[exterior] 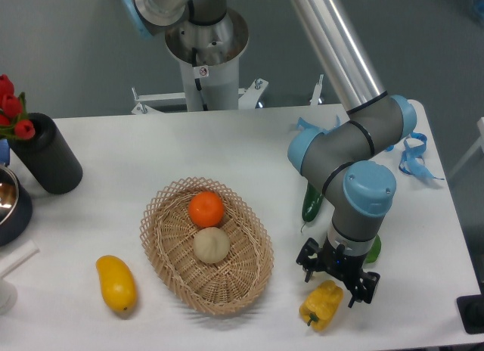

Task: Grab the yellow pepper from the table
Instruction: 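Lower the gripper around the yellow bell pepper and close on it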

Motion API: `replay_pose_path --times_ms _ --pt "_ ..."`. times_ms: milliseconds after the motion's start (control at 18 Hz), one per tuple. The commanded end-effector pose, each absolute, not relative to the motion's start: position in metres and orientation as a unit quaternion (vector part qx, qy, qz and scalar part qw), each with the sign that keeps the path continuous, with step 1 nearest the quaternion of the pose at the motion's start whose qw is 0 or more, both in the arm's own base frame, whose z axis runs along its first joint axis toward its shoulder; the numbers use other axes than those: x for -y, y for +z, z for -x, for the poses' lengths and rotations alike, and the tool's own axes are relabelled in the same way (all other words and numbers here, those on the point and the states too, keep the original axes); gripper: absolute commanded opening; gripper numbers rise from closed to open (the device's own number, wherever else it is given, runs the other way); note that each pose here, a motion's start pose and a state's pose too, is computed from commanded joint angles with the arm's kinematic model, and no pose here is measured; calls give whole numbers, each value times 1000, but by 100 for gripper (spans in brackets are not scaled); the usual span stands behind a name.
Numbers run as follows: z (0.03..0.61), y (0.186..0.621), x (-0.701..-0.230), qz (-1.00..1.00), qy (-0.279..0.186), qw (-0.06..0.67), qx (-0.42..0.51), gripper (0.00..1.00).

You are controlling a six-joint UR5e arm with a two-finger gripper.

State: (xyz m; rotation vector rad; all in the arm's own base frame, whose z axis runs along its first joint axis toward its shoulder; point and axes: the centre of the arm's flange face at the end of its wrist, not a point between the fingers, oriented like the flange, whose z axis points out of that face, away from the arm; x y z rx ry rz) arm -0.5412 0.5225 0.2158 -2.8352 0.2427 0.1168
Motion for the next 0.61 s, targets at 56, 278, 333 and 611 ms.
replay_pose_path --times_ms 56,278,333,611 --pt "541 214 -523 985 39 146 -84 100" --pt "537 204 -530 985 35 143 -90 100" --pt "537 203 -530 985 34 143 -90 100" --pt "537 202 -530 985 33 142 -90 91"
